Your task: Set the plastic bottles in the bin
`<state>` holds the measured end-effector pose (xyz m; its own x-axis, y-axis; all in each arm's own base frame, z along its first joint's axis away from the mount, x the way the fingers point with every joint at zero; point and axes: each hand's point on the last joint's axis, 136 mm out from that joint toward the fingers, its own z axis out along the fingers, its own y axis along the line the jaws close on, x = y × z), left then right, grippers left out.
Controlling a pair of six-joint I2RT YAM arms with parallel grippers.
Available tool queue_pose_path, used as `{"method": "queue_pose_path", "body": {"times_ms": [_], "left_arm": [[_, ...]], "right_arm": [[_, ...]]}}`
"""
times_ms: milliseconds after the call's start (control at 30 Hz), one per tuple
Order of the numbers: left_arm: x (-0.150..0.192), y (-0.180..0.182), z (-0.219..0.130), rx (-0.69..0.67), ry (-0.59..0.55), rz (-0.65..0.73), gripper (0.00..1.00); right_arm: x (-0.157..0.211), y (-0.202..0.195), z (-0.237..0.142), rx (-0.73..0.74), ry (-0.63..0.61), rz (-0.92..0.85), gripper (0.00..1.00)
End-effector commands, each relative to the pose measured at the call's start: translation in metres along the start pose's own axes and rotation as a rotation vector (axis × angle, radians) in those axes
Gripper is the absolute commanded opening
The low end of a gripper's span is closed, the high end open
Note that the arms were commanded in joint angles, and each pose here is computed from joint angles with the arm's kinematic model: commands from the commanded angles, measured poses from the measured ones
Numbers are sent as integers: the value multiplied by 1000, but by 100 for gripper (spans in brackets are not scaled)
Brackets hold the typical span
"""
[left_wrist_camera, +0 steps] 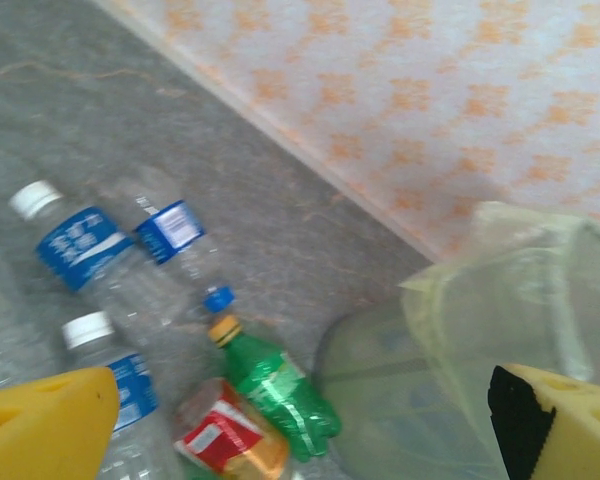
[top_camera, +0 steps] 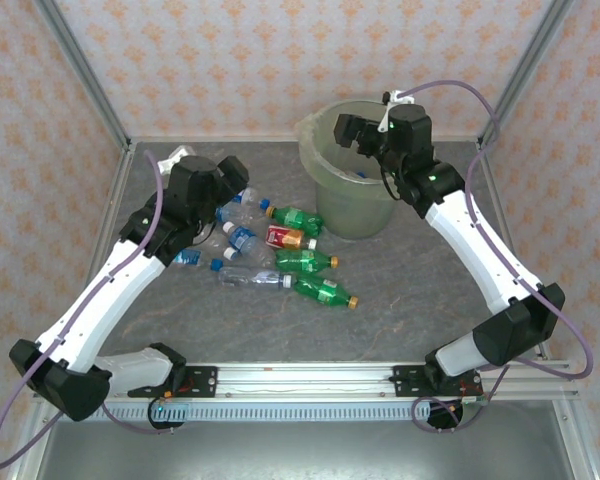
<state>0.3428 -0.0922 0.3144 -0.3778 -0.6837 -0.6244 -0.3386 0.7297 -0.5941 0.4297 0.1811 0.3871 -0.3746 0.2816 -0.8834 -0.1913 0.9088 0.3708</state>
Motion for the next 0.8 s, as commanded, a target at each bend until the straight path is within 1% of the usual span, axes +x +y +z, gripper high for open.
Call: {"method": "queue_pose_path", "body": {"times_ms": [0, 133, 267, 400, 633, 700, 767], "left_arm": [[2, 35, -6, -88, -21, -63, 96], [13, 68, -7, -147, -19, -103, 96], [23, 105, -9, -225, -20, -140, 93], [39, 141, -3, -301, 13, -191, 91], [62, 179, 17, -361, 89, -251, 90], [65, 193, 23, -393, 91, -268, 87], [67, 201, 30, -395, 99, -282, 85]], "right_arm": [[-11, 11, -16, -64, -32, 7, 100], [-7, 16, -22, -98, -31, 10, 100], [-1, 23, -27, -135, -16, 12, 100], [7, 38, -31, -182, 0, -8, 100], [29, 71, -37, -260, 37, -66, 100], [34, 77, -39, -274, 45, -74, 100], [38, 81, -41, -281, 52, -80, 100]]}}
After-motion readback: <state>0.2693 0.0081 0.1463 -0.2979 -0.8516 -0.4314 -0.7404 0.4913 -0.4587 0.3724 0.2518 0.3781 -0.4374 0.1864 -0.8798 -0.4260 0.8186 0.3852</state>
